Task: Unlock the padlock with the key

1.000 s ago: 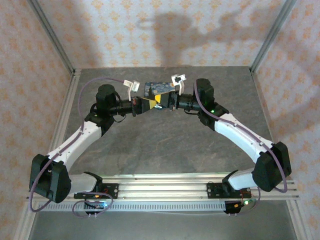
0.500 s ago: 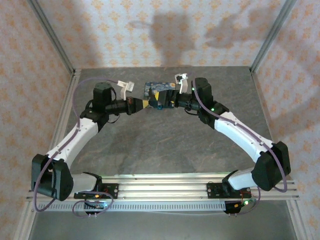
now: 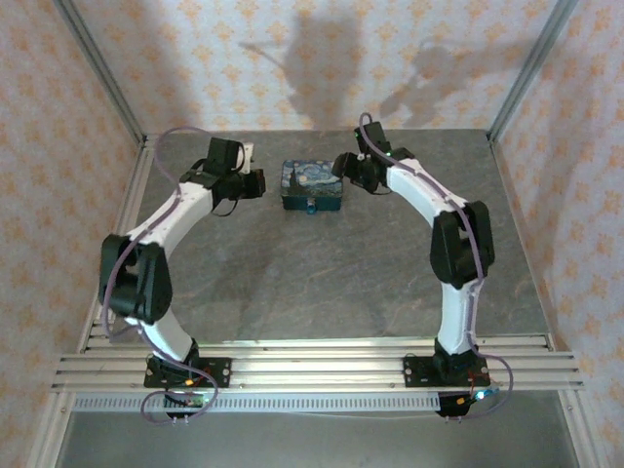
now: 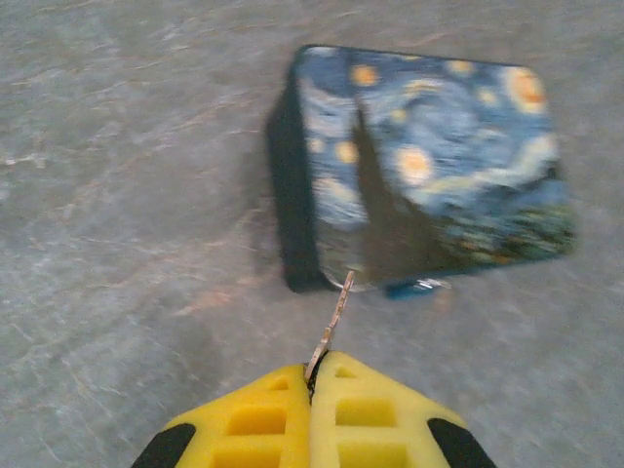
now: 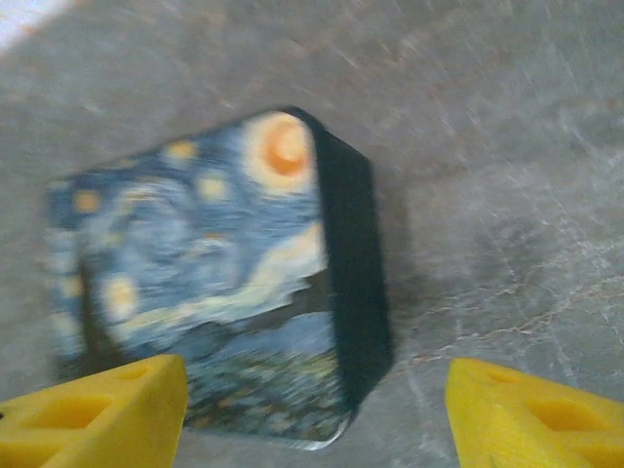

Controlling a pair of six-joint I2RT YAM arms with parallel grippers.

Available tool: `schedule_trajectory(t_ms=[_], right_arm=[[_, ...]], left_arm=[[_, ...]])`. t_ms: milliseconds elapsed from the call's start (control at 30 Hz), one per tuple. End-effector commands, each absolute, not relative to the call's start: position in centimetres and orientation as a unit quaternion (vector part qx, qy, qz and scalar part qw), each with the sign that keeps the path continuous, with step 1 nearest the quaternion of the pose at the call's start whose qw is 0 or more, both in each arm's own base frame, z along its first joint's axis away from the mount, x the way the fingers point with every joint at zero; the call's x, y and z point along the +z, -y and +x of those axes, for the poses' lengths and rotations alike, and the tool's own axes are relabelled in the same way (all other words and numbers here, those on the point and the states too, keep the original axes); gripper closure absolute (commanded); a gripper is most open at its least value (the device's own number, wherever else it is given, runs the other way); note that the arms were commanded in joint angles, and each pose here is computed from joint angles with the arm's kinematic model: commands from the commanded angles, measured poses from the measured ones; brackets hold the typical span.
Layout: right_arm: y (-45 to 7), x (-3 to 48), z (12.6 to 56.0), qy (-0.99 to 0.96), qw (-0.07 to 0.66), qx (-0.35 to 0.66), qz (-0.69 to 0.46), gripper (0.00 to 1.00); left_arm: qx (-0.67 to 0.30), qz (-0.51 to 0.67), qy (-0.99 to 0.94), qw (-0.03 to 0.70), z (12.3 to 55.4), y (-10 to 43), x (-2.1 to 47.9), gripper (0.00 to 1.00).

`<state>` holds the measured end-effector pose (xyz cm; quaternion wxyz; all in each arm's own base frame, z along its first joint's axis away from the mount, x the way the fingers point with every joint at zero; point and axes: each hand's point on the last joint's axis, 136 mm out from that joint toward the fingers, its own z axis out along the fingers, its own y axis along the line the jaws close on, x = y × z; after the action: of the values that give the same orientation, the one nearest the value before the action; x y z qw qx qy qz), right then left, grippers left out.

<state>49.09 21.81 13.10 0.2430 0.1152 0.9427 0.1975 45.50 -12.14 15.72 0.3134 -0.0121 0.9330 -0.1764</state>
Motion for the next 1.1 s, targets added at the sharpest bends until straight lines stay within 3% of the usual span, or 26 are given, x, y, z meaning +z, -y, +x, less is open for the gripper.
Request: schedule_trajectory(t_ms=[0,333,600,933,1067], right_arm=[[-22.0,13.3,49.6,-0.950,0.239,0.172,0.104,0.31],[-24.0,9.4,49.8,-0.953,0.203,0.212,0.077,0.42],[-23.7,7.1,47.1,-0.956,0.174,0.222,0.075,0.51],[-20.4,6.9,39.9,-0.961,0.165,0.198,0.098,0.54],[-18.2,7.9,38.1,-0.960,0.182,0.170,0.126,0.46]], left_arm=[[-0.109,-0.038,-0.944,0.309,47.5,9.9,14.6,1.00],[-0.114,0.007,-0.957,0.267,51.1,13.5,10.2,1.00],[-0.144,0.093,-0.953,0.249,49.5,19.9,8.9,1.00],[-0.189,0.148,-0.939,0.247,46.0,25.0,9.2,1.00],[-0.233,0.150,-0.927,0.251,44.7,26.4,9.8,1.00]])
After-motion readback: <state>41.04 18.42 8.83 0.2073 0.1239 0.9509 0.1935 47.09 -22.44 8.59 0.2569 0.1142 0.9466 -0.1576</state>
